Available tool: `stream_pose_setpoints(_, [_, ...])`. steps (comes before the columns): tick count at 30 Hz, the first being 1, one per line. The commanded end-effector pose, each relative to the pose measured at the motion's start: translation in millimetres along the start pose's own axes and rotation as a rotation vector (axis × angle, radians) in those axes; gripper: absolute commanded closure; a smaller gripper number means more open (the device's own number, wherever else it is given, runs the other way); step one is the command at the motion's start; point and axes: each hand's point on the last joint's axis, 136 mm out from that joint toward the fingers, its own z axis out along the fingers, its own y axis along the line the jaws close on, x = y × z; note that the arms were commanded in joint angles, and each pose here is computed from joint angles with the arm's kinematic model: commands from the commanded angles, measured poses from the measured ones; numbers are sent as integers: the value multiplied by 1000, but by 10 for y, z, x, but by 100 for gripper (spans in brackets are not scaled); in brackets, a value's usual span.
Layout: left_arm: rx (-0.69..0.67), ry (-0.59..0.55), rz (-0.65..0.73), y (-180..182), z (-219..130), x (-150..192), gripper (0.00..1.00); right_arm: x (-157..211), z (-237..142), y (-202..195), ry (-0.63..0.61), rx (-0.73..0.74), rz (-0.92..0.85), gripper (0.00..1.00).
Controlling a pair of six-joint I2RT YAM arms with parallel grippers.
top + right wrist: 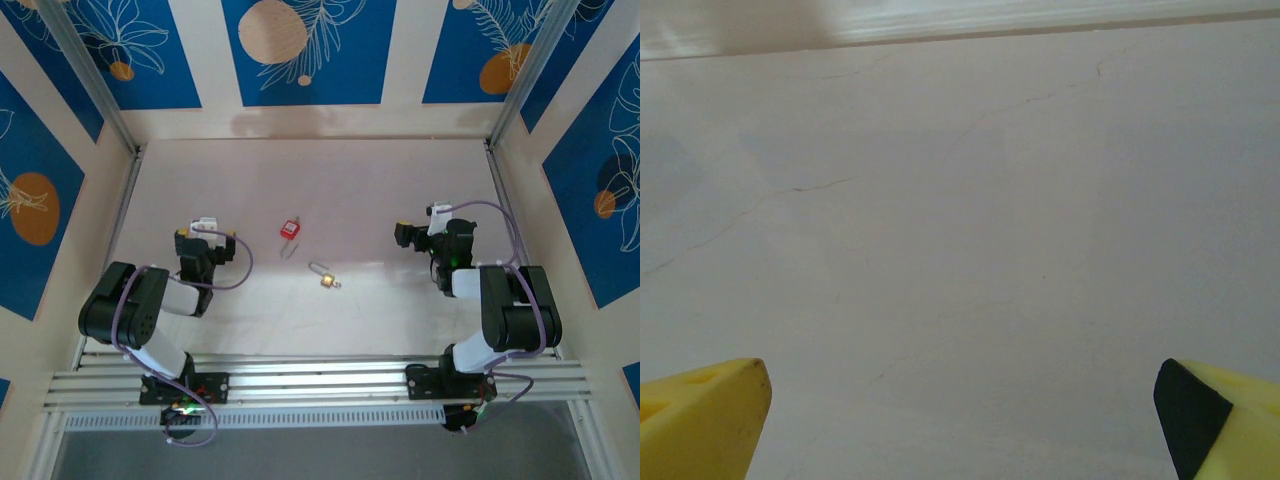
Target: Unlock with the key
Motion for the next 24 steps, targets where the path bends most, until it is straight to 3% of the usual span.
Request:
stream_pose_setpoints(1, [-30,-34,-26,85,15,-135,0,-17,24,-3,-3,13,-1,1])
stream_pose_setpoints(24, [-29,-34,-26,84,15,-136,0,-19,25,2,-5,14,-3,1])
